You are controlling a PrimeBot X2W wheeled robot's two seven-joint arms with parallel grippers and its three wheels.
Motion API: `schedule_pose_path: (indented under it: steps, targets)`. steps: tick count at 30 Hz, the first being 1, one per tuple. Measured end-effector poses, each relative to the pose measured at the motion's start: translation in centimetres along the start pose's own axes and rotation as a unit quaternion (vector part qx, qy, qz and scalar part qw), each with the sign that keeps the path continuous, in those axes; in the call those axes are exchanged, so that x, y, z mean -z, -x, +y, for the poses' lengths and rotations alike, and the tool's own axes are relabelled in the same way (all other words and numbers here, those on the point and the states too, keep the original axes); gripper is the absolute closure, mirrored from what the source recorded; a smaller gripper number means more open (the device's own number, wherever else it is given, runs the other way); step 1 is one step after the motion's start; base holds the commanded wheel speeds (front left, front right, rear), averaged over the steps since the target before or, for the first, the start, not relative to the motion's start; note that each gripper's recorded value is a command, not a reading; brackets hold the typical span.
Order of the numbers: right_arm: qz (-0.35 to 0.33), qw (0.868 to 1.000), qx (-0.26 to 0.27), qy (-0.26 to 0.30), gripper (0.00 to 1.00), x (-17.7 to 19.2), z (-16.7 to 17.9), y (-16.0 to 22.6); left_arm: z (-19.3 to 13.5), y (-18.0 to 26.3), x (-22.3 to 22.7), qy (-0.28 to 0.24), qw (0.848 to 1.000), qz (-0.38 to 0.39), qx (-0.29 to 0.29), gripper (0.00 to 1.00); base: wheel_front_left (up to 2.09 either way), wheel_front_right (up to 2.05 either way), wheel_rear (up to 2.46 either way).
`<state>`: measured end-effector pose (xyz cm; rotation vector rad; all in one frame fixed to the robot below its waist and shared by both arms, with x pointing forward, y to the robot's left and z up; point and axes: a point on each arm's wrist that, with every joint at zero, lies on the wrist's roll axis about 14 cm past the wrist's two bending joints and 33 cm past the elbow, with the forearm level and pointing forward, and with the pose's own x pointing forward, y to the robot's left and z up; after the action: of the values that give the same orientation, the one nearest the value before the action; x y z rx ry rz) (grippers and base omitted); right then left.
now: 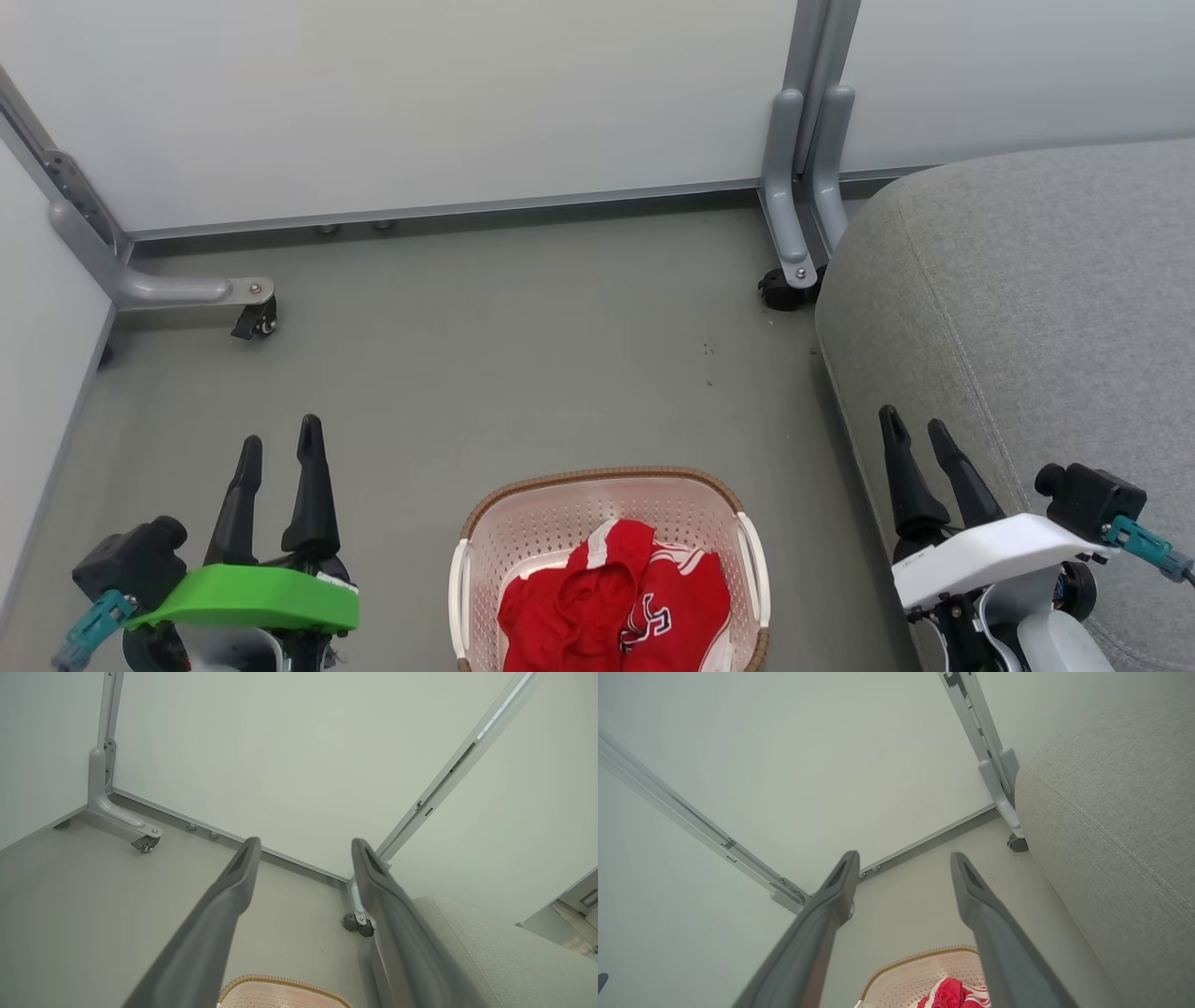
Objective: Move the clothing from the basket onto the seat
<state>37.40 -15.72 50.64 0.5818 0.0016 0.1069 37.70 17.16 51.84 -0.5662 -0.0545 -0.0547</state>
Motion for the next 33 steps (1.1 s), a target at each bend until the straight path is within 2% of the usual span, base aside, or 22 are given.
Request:
schedule_pose_path:
  steps: [14, 33]
  targets:
    - [-0.005, 0.997, -0.027, 0.066, 0.00, 0.0, 1.3, 0.2, -0.8, 0.3, 0.1, -0.070, 0.997, -0.005, 0.018, 0.00, 0.00, 0.00, 0.00]
    - [-0.012, 0.987, -0.058, 0.152, 0.00, 0.1, 2.4, 0.5, -1.8, 0.5, 0.8, -0.153, 0.987, -0.003, 0.044, 0.00, 0.00, 0.00, 0.00]
